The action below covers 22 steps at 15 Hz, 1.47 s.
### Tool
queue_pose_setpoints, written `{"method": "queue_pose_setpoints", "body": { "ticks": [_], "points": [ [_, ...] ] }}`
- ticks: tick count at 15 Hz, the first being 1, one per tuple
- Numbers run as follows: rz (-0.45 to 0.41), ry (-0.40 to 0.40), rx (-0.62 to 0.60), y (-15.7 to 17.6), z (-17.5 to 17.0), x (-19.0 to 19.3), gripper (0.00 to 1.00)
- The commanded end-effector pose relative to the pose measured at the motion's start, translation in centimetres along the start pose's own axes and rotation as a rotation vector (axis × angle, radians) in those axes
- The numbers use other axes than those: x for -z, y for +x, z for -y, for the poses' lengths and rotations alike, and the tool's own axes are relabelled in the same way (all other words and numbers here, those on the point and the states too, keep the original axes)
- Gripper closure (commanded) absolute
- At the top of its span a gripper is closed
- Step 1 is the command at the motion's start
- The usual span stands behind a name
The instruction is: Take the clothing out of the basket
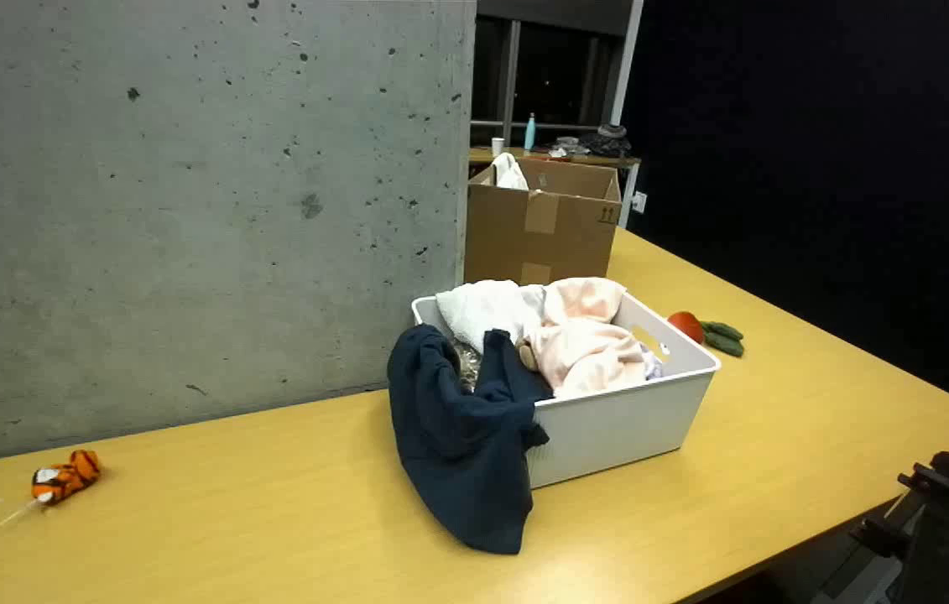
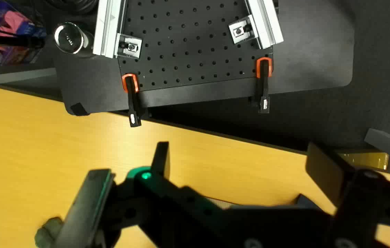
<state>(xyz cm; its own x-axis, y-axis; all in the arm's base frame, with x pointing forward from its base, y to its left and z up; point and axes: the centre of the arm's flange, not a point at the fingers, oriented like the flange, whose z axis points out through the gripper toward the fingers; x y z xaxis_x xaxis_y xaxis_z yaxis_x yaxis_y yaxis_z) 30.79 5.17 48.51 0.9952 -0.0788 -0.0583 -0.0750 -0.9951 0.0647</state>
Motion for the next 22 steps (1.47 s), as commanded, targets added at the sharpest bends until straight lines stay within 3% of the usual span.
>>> {"method": "queue_pose_setpoints", "body": {
  "ticks": [1,5,8,10,17,22],
  "points": [
    [-0.001,0.000,0.000,0.0,0.0,0.0,0.00],
    [-0.001,0.000,0.000,0.0,0.0,0.0,0.00],
    [-0.035,-0.052,0.014,5.6,-2.0,-0.2,0.00],
    [-0.108,-0.080,0.024,9.7,-3.4,-0.1,0.00],
    [-0.312,-0.083,0.047,24.4,-5.4,-2.1,0.00],
    [-0.303,-0.044,0.178,34.3,-3.2,-6.7,0.00]
  ]
}}
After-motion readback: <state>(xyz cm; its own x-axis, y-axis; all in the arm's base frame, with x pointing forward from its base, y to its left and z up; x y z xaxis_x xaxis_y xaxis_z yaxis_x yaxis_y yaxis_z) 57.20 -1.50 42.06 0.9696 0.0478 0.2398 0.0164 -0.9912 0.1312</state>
